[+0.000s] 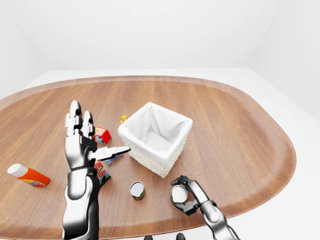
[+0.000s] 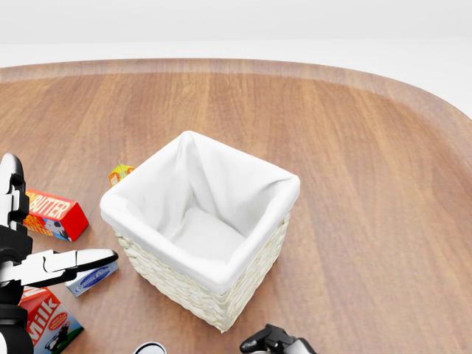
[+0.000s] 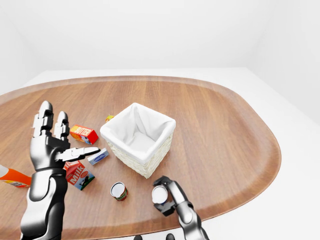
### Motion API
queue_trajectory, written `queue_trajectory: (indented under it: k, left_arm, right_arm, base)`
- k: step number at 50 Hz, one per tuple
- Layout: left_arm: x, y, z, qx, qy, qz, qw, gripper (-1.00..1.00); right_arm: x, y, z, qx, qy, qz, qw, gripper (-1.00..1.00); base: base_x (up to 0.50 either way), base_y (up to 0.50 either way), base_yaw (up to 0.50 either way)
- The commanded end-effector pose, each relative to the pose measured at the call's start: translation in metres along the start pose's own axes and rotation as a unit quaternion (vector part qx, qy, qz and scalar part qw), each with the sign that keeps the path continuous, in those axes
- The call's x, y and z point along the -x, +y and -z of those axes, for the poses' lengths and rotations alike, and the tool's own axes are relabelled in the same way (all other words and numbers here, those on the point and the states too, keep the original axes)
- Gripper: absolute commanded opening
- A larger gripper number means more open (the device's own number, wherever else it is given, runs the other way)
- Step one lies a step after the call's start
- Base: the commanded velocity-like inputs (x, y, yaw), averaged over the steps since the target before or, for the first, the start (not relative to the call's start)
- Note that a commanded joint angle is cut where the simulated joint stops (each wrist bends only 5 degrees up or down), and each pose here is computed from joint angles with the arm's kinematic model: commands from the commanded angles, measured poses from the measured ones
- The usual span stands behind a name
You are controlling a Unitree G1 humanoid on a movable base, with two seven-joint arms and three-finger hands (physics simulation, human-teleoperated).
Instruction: Pick up the alphabet soup, and put it in the basket.
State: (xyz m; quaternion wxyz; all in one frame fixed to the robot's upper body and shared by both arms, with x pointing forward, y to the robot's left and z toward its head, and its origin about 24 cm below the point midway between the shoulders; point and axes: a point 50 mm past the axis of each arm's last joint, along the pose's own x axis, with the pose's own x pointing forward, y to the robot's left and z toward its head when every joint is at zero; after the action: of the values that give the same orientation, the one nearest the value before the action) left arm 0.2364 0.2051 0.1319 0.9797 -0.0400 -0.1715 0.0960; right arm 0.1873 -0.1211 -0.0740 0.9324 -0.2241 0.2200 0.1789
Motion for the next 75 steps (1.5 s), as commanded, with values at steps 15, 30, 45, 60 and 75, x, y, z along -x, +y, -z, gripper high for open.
queue_trajectory:
  k: [15, 30, 45, 60, 75]
  left_arm:
    - [0.000, 0.000, -0.001, 0.002, -0.003, -0.001, 1.000, 1.00]
    - [0.000, 0.000, -0.002, 0.002, -0.004, -0.002, 1.000, 1.00]
    - [-0.001, 0.000, -0.002, 0.001, -0.004, -0.002, 1.000, 1.00]
    - [-0.001, 0.000, -0.001, 0.001, -0.003, -0.003, 1.000, 1.00]
    - [0.000, 0.000, -0.002, 0.001, -0.005, -0.002, 1.000, 1.00]
  right_arm:
    - [0.001, 0.002, -0.001, 0.004, -0.002, -0.006, 1.000, -1.00]
    - [0.007, -0.009, -0.015, 0.001, -0.037, 0.011, 0.999, -1.00]
    - [0.016, -0.030, -0.028, 0.001, -0.055, 0.048, 0.997, -1.00]
    - [0.025, -0.041, -0.036, -0.001, -0.065, 0.066, 0.996, -1.00]
    - [0.037, -0.052, -0.050, -0.002, -0.085, 0.082, 0.993, -1.00]
  base:
    - [0.00, 0.00, 0.00]
    - [0.00, 0.00, 0.00]
    - [0.00, 0.00, 0.00]
    - [0.00, 0.00, 0.00]
    - [0.00, 0.00, 0.00]
